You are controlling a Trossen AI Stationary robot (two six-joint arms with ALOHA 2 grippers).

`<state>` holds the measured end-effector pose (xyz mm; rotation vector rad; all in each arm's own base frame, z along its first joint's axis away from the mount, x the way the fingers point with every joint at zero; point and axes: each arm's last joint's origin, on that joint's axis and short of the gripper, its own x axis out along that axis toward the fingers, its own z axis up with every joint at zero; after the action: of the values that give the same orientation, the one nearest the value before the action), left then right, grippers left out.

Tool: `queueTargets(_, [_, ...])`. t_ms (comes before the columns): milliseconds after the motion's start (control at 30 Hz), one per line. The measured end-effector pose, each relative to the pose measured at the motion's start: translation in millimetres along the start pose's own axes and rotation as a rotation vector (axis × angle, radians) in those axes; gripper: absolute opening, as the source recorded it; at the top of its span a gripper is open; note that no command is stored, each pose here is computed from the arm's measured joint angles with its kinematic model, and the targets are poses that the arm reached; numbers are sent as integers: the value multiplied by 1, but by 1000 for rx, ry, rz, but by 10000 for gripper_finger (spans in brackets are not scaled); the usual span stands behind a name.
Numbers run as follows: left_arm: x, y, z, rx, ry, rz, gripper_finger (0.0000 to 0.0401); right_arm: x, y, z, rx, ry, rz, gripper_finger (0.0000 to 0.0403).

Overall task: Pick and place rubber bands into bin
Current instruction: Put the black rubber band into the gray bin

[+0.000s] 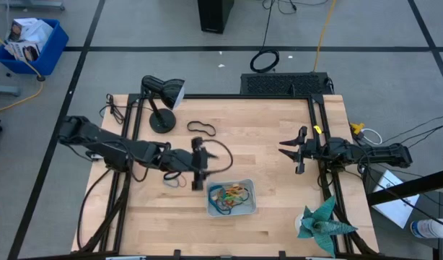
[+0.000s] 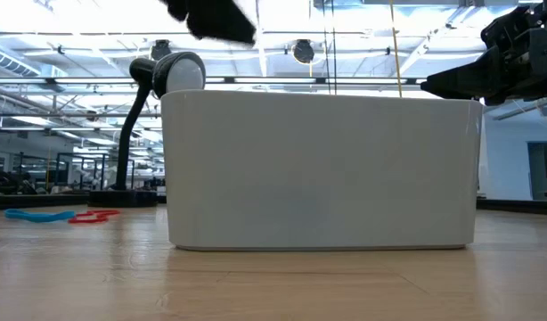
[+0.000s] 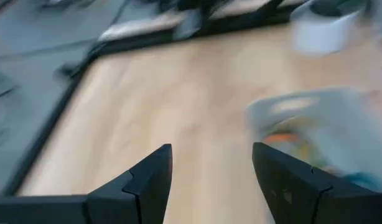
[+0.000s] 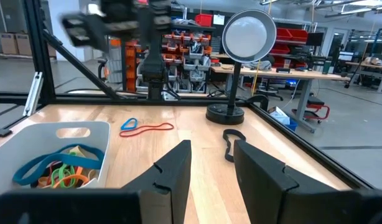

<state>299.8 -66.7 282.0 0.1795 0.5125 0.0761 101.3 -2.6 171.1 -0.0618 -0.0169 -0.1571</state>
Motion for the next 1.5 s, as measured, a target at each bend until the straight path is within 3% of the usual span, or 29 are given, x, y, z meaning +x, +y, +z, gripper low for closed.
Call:
queueTargets(100, [3, 14, -5, -16, 52, 93, 230, 0, 0, 0, 0, 1, 0, 116])
queueTargets(367, [12, 64, -19, -169, 163, 197, 230, 0, 0, 0, 0, 1, 0, 116])
queueTargets(600, [25, 97, -34, -175, 238, 184, 230, 0, 0, 0, -6, 3, 0, 116])
queueTargets(767, [44, 112, -48, -116, 292, 147, 230, 0, 0, -1, -9, 8, -2, 116])
queueTargets(1033, [73, 136, -81, -158, 426, 204, 230, 0, 0, -1, -13, 10, -4, 116])
queueTargets(1133, [84, 143, -93, -200, 452, 176, 230, 0, 0, -1, -29, 10, -4, 116])
queueTargets(1500, [119, 145, -129, -205, 535, 132, 230, 0, 0, -1, -32, 11, -4, 116])
